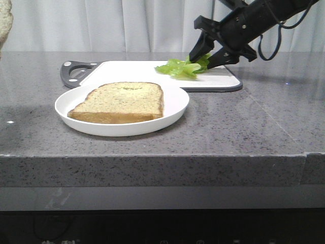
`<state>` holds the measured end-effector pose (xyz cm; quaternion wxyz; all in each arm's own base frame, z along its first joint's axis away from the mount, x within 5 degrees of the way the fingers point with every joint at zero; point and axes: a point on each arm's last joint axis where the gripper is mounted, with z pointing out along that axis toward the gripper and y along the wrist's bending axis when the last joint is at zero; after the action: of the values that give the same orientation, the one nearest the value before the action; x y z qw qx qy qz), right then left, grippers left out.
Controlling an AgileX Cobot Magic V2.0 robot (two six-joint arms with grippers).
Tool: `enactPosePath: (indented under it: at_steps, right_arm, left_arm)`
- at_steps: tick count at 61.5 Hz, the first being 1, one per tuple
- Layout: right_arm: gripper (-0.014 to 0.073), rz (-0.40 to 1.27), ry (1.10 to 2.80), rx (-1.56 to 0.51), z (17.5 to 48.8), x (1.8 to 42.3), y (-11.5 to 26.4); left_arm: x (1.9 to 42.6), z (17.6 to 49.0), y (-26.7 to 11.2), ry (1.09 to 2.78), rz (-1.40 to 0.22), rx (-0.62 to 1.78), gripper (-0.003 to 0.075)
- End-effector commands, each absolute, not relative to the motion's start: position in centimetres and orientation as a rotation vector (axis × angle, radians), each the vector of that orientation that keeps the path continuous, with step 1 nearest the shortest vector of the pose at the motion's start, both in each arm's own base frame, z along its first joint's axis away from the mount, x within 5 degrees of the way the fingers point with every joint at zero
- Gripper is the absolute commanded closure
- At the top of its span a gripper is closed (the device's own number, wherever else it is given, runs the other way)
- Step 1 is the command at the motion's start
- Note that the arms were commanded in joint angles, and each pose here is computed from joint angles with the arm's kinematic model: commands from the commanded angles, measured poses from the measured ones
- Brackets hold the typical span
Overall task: Left arm grabs bread, right arm adds lettuce
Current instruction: 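Lower the right gripper onto the lettuce leaf and grasp it, then carry the lettuce with the right gripper onto the bread on the plate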
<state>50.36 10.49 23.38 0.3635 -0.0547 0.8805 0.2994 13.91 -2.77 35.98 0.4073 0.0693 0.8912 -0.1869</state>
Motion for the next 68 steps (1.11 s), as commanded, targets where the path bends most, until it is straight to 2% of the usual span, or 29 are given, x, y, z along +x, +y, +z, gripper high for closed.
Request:
enactPosePath:
  at_steps: [1, 11, 19, 37, 43, 55, 68]
  right_arm:
    - [0.0340, 0.787, 2.159, -0.158, 27.5, 49.9, 11.0]
    - [0.0593, 0.794, 2.145, -0.147, 27.8, 49.8, 11.1]
    - [0.0715, 0.815, 2.112, -0.155, 29.7, 49.1, 11.0]
    - [0.0713, 0.897, 1.981, -0.251, 38.3, 43.4, 11.2]
    - [0.0713, 0.892, 1.956, -0.358, 39.7, 40.5, 11.7]
    - [0.0713, 0.977, 1.900, -0.514, 39.9, 35.1, 13.6]
    - [0.0713, 1.133, 1.846, -0.659, 36.6, 31.5, 16.9]
  left_arm:
    - [14.0, 37.4, -2.8, 2.151, -0.482, 0.133, 0.0741]
    - [14.1, 37.4, -2.7, 2.151, -0.476, 0.134, 0.0741]
    - [14.1, 37.4, -2.7, 2.151, -0.474, 0.134, 0.0741]
    - [14.1, 37.4, -2.7, 2.151, -0.474, 0.134, 0.0741]
    - [14.1, 37.4, -2.7, 2.148, -0.473, 0.132, 0.0741]
    - [14.1, 37.4, -2.7, 2.146, -0.469, 0.136, 0.0741]
    - [14.1, 37.4, -2.7, 2.145, -0.468, 0.137, 0.0741]
